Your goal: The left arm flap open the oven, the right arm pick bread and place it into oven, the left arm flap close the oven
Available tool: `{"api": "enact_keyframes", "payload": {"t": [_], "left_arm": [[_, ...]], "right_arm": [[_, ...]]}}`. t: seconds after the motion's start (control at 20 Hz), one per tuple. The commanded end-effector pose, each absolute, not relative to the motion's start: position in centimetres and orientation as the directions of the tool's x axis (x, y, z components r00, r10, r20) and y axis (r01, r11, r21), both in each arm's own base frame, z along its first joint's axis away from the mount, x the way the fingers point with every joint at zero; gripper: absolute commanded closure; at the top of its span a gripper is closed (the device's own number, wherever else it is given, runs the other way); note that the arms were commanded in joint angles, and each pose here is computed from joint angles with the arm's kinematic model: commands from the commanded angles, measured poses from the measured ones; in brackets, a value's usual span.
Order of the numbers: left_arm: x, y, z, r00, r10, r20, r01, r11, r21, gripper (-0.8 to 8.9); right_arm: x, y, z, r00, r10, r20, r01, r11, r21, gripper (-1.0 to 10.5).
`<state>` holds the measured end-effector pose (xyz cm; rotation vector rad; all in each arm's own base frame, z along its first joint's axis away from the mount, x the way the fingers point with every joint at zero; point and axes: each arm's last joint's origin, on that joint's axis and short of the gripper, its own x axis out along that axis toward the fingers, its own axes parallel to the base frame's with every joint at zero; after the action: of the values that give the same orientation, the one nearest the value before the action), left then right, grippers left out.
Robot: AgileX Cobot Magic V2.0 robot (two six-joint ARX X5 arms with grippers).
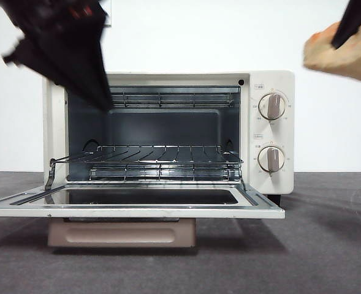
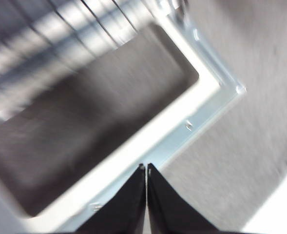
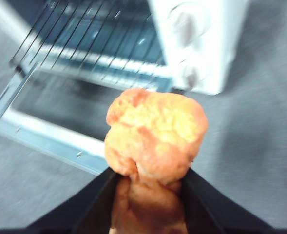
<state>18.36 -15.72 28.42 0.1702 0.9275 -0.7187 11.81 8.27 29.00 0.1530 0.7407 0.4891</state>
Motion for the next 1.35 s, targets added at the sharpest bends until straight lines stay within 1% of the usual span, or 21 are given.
{"api": "enact_keyframes", "payload": {"t": [0.05, 0.2, 0.4, 0.65, 0.75, 0.95, 1.1, 1.25, 1.35], "left_arm": [[17.6, -14.4, 29.6, 0.444, -0.483, -0.755, 0.604, 0.783, -0.146, 8.03], [16.1, -11.9, 30.1, 0.492, -0.477, -0.728, 0.57, 0.809, -0.145, 8.03], [13.5, -9.0, 28.9, 0.525, -0.453, -0.72, 0.526, 0.838, -0.144, 8.03], [10.7, -6.8, 28.9, 0.551, -0.451, -0.702, 0.518, 0.845, -0.136, 8.03], [9.8, -6.3, 29.2, 0.564, -0.459, -0.687, 0.52, 0.843, -0.136, 8.03], [8.5, -5.5, 29.5, 0.578, -0.467, -0.669, 0.523, 0.842, -0.136, 8.03], [8.1, -5.2, 29.6, 0.581, -0.469, -0.665, 0.522, 0.842, -0.137, 8.03], [8.0, -5.2, 29.6, 0.583, -0.47, -0.663, 0.523, 0.841, -0.137, 8.03], [8.0, -5.2, 29.6, 0.581, -0.469, -0.666, 0.522, 0.842, -0.137, 8.03]], "right_arm": [[12.7, 9.4, 29.1, 0.609, 0.517, -0.601, -0.396, 0.855, 0.335, 7.7], [14.0, 11.3, 28.7, 0.583, 0.566, -0.583, -0.431, 0.824, 0.368, 7.7], [15.9, 14.9, 27.3, 0.531, 0.63, -0.566, -0.469, 0.775, 0.423, 7.7], [18.8, 18.9, 26.0, 0.516, 0.651, -0.557, -0.474, 0.759, 0.447, 7.7], [20.4, 20.3, 25.8, 0.522, 0.638, -0.566, -0.466, 0.769, 0.438, 7.7], [23.5, 23.0, 25.0, 0.573, 0.567, -0.592, -0.415, 0.823, 0.387, 7.7], [25.6, 24.7, 24.4, 0.617, 0.527, -0.584, -0.386, 0.85, 0.359, 7.7], [26.8, 25.7, 24.1, 0.67, 0.492, -0.556, -0.358, 0.87, 0.339, 7.7], [27.4, 25.8, 23.6, 0.687, 0.469, -0.555, -0.338, 0.882, 0.327, 7.7]]}}
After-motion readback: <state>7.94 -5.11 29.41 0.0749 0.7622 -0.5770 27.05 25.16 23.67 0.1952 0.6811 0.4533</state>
